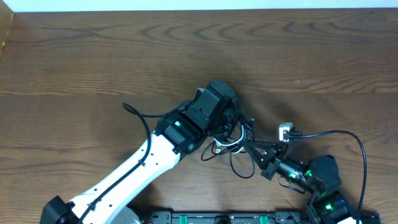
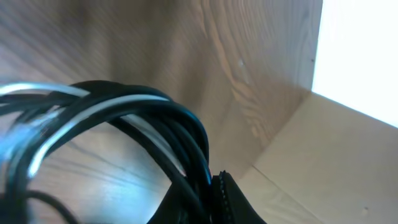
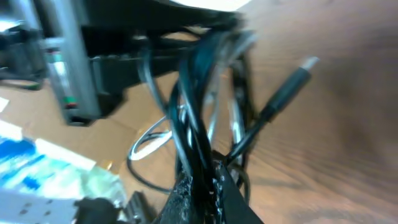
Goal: Untangle cables
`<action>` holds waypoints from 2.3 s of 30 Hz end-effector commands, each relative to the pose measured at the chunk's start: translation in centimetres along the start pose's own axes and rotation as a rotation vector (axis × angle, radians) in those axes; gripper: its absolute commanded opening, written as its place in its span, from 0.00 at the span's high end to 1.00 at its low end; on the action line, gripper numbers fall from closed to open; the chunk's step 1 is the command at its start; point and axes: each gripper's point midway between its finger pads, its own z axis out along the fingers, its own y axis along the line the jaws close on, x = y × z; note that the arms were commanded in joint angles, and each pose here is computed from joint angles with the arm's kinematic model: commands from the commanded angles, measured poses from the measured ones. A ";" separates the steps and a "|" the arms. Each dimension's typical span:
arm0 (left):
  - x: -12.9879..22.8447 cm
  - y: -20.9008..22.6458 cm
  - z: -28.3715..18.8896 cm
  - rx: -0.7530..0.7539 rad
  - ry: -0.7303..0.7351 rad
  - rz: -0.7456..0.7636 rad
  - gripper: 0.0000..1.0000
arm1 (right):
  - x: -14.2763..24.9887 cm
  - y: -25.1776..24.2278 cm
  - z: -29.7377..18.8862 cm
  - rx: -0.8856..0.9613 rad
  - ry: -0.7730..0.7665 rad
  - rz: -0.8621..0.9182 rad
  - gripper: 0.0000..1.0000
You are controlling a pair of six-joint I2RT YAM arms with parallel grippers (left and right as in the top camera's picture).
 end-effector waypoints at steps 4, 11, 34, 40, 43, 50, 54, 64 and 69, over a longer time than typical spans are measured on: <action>-6.1 0.7 -0.7 -0.042 -0.138 0.045 0.92 | 2.2 -6.4 -1.0 0.307 0.020 0.160 0.99; -10.5 3.8 -2.1 -0.168 -0.217 -0.039 0.92 | 3.0 -10.1 -2.7 0.505 -0.021 0.288 0.99; -6.1 -2.0 -1.6 0.085 0.044 0.615 0.92 | 1.0 -1.6 -0.3 0.064 0.029 0.582 0.01; -3.1 -3.6 -1.2 0.167 0.067 0.798 0.92 | -0.2 -1.9 -0.3 0.067 -0.040 0.726 0.21; -1.7 -4.2 -1.2 0.205 0.079 0.840 0.92 | -0.7 -2.4 -0.4 0.081 -0.084 0.825 0.22; 0.2 -4.2 -1.0 0.223 0.106 0.921 0.92 | -2.0 -3.7 -0.7 0.115 -0.195 0.947 0.25; 1.1 -4.0 -0.9 0.225 0.124 0.934 0.92 | -2.5 -4.3 -0.8 0.126 -0.245 0.992 0.32; 5.2 -3.2 -0.7 0.244 0.204 0.954 0.92 | -2.4 -4.4 -0.8 0.130 -0.250 1.035 0.44; 6.9 -3.8 -0.9 0.283 0.230 0.921 0.92 | -2.1 -4.8 -0.7 0.147 -0.240 1.056 0.58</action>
